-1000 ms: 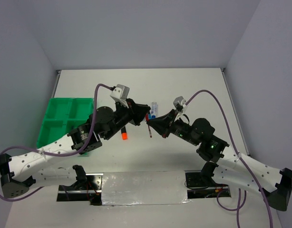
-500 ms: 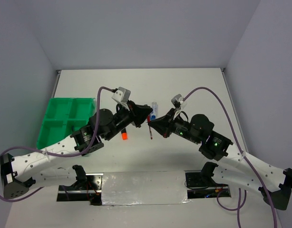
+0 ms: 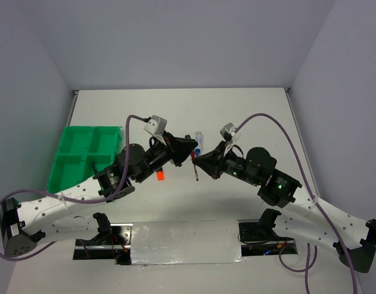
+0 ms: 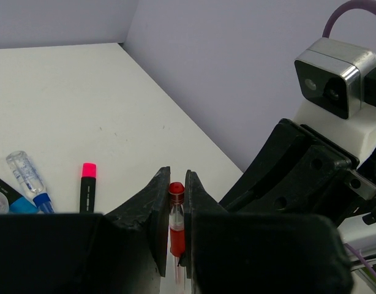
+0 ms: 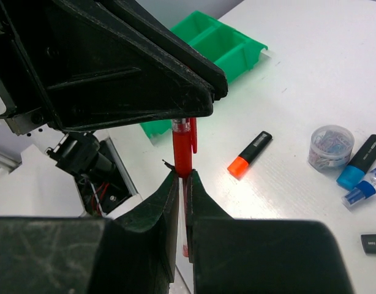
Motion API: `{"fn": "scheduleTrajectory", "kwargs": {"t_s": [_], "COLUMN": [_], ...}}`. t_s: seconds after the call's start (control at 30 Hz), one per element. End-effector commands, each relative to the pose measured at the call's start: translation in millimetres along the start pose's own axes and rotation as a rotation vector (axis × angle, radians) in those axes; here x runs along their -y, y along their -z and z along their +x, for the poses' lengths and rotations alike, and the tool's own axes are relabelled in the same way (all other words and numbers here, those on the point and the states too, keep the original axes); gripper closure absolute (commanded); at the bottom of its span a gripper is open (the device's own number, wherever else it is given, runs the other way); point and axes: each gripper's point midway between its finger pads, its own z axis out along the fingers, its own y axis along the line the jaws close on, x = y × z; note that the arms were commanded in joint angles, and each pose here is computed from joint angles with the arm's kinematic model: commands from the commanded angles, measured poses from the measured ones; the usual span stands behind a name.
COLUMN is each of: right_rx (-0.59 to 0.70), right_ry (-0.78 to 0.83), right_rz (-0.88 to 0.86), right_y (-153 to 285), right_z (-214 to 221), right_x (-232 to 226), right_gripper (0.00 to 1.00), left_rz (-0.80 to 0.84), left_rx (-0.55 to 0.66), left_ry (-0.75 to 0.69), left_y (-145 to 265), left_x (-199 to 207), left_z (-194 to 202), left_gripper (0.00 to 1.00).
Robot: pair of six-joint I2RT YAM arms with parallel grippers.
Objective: Sort the stationery into containers
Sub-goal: Close the pen cap on the pen.
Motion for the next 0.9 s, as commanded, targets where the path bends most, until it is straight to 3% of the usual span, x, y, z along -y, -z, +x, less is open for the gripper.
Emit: {"fn": "scheduleTrajectory", "kwargs": {"t_s": [0.0, 0.87], "right_rx": [0.426, 0.448], "right_ry": [0.012, -0.003], "right_rz": [-0.114, -0.16], "right_y": [24, 33], "right_z": [-124, -151], "right_x": [-39, -43], "right_gripper": [1.0, 1.0], "left_rz": [0.018, -0.001], "left_rx": [-0.272, -0.339], "left_ry": [0.008, -0.007], "left_y": [13, 22], "left_x": [-7, -18], "left_z": [81, 126], "left_gripper": [1.0, 1.0]}}
